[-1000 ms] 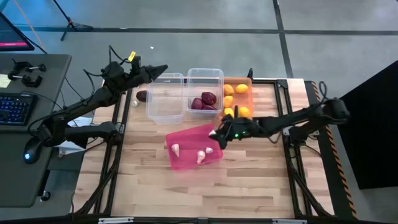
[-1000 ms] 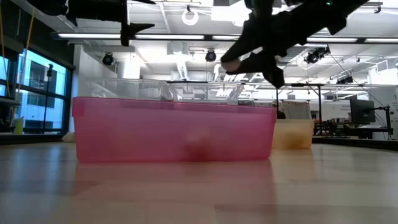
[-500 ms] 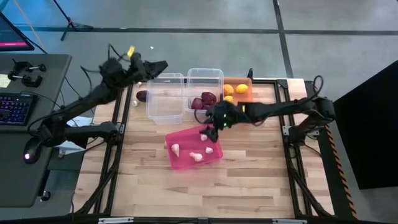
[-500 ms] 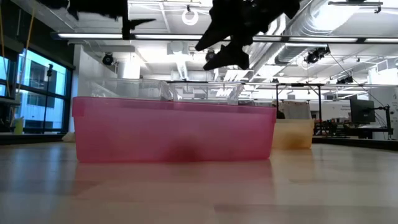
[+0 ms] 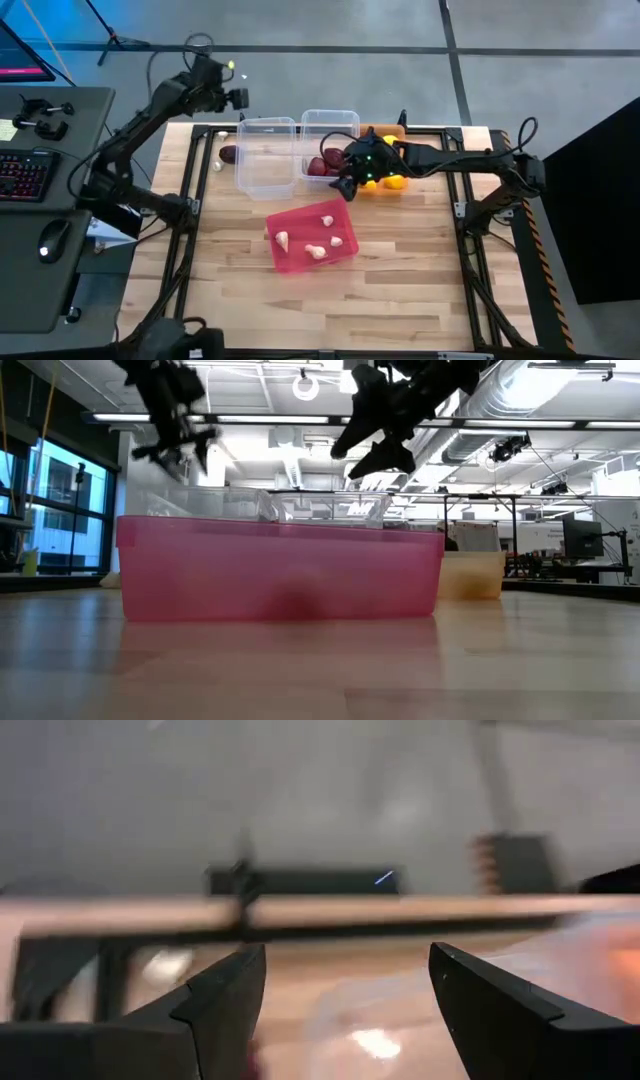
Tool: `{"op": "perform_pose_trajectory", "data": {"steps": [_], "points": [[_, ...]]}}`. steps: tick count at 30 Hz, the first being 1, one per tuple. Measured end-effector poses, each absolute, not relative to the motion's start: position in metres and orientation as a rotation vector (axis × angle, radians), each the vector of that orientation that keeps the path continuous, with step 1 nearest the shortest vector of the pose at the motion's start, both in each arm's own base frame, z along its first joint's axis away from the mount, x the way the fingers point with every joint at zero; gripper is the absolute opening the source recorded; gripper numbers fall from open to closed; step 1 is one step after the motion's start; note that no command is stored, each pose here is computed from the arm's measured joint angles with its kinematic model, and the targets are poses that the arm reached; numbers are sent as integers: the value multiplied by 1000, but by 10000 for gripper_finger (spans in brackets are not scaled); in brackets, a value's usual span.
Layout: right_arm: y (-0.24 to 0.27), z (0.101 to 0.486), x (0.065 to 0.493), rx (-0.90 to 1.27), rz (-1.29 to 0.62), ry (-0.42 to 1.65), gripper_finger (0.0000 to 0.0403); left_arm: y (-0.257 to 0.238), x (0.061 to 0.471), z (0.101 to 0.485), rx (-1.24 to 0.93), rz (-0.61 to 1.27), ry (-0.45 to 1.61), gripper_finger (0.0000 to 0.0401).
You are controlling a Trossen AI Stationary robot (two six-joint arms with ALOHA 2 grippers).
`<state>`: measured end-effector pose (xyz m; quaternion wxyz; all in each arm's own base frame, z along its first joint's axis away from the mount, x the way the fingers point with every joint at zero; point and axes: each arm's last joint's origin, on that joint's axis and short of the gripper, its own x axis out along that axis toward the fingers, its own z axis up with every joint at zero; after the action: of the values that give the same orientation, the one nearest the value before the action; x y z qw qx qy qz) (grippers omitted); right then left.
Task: Sort produce into baskets
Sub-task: Adjust the left transparent bin
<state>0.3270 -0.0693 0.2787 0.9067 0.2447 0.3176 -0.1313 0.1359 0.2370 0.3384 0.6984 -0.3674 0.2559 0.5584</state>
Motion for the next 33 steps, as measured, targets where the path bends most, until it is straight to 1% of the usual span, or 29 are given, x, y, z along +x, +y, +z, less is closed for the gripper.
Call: {"op": "perform_pose_trajectory", "data": {"steps": [2,6,10,13,15,19,26,33], "points": [[-66,278,327,503,-265,666,257,243,131,315,-865,1298,644,266],[-62,278,328,497,-253,668,257,240,126,279,-950,1371,714,266],[-62,277,328,495,-255,667,257,232,127,264,-967,1394,702,266],[-62,277,328,480,-253,669,257,225,125,254,-974,1452,760,266],[-62,277,328,470,-250,669,257,225,128,254,-967,1475,731,266],[-62,277,328,462,-248,671,257,223,131,253,-947,1500,736,266],[-63,277,327,436,-241,677,257,207,137,250,-930,1466,879,266],[-71,289,318,419,-260,643,257,194,154,249,-926,1402,896,266]]}}
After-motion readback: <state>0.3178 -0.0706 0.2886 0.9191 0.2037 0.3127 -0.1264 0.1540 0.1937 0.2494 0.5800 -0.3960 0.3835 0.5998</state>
